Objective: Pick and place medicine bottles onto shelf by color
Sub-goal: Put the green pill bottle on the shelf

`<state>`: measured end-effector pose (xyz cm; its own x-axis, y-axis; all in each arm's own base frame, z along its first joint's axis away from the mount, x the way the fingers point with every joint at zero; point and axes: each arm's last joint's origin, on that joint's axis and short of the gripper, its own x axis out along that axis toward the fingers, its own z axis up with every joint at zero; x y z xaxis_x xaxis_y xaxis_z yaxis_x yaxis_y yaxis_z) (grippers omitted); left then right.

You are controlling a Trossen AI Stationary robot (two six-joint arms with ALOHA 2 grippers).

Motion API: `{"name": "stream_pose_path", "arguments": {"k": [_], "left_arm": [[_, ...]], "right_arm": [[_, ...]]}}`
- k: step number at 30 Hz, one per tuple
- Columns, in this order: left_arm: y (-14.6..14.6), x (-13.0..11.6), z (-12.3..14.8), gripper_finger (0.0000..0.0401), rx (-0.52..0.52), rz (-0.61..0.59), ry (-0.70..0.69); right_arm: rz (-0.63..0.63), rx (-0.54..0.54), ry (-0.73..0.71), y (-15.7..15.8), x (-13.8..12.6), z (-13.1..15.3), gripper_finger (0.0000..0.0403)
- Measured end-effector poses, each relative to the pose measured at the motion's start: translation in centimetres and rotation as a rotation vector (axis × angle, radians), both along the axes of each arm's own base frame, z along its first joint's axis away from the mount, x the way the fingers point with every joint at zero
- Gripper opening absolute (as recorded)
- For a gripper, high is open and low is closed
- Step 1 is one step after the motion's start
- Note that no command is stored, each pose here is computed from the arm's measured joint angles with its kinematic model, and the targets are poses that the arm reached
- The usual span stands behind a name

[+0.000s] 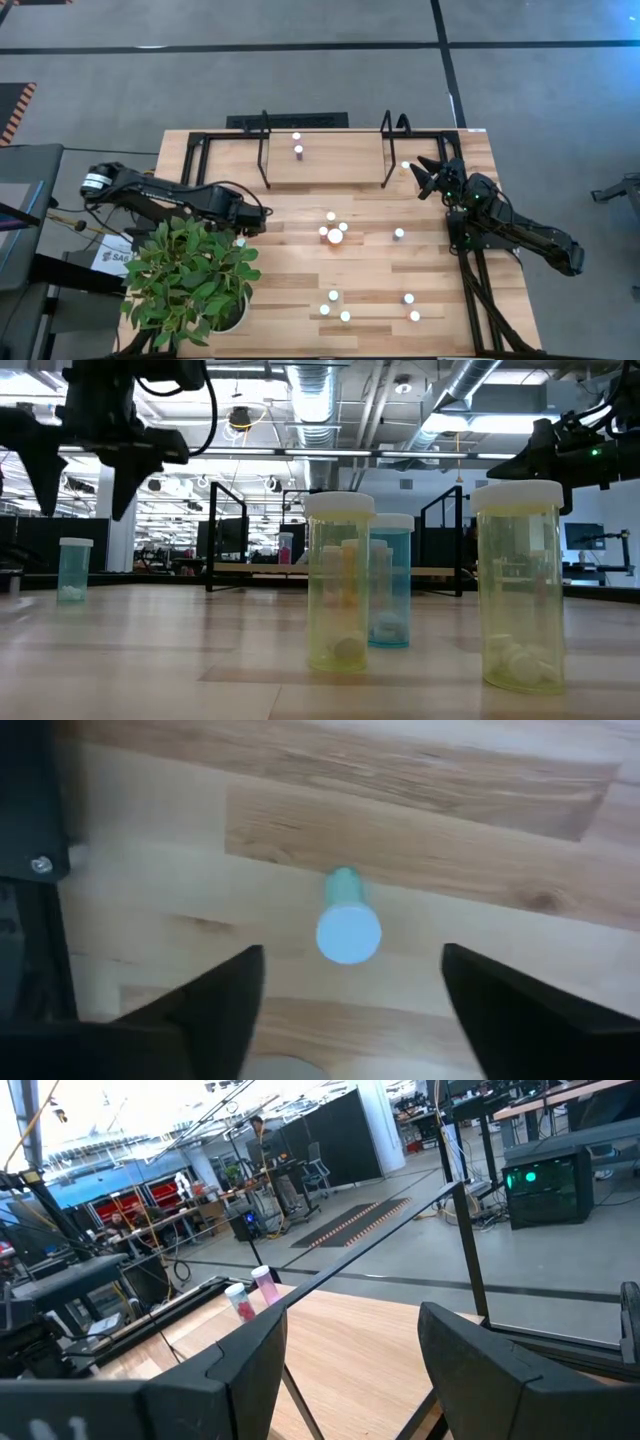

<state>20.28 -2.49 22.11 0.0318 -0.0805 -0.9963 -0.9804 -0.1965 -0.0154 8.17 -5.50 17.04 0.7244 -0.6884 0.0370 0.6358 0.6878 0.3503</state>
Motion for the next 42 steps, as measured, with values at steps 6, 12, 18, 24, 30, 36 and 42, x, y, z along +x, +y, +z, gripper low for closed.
{"name": "stream_pose_path", "arguments": {"k": [6, 12, 18, 24, 30, 36, 42], "left_arm": [[0.0, -0.1, -1.3, 0.0394, -0.001, 0.037, -0.017], [0.0, 0.0, -2.9, 0.0378, -0.015, 0.14, -0.057], [0.0, -0.4, -3.5, 0.0378, -0.016, 0.209, -0.024], [0.0, -0.5, -3.8, 0.0378, -0.034, 0.267, -0.02], [-0.1, 0.0, -4.7, 0.0377, -0.038, 0.278, 0.016], [-0.3, 1.0, -6.1, 0.0377, -0.061, 0.254, 0.063], [-0.3, 1.2, -6.3, 0.0376, -0.05, 0.247, 0.06]], "right_arm": [[0.0, 0.0, 0.0, 0.0, 0.0, 0.0, 0.0249], [0.0, 0.0, 0.0, 0.0, 0.0, 0.0, 0.0249], [0.0, 0.0, 0.0, 0.0, 0.0, 0.0, 0.0249], [0.0, 0.0, 0.0, 0.0, 0.0, 0.0, 0.0249], [0.0, 0.0, 0.0, 0.0, 0.0, 0.0, 0.0249], [0.0, 0.0, 0.0, 0.0, 0.0, 0.0, 0.0249], [0.0, 0.0, 0.0, 0.0, 0.0, 0.0, 0.0249]]}}
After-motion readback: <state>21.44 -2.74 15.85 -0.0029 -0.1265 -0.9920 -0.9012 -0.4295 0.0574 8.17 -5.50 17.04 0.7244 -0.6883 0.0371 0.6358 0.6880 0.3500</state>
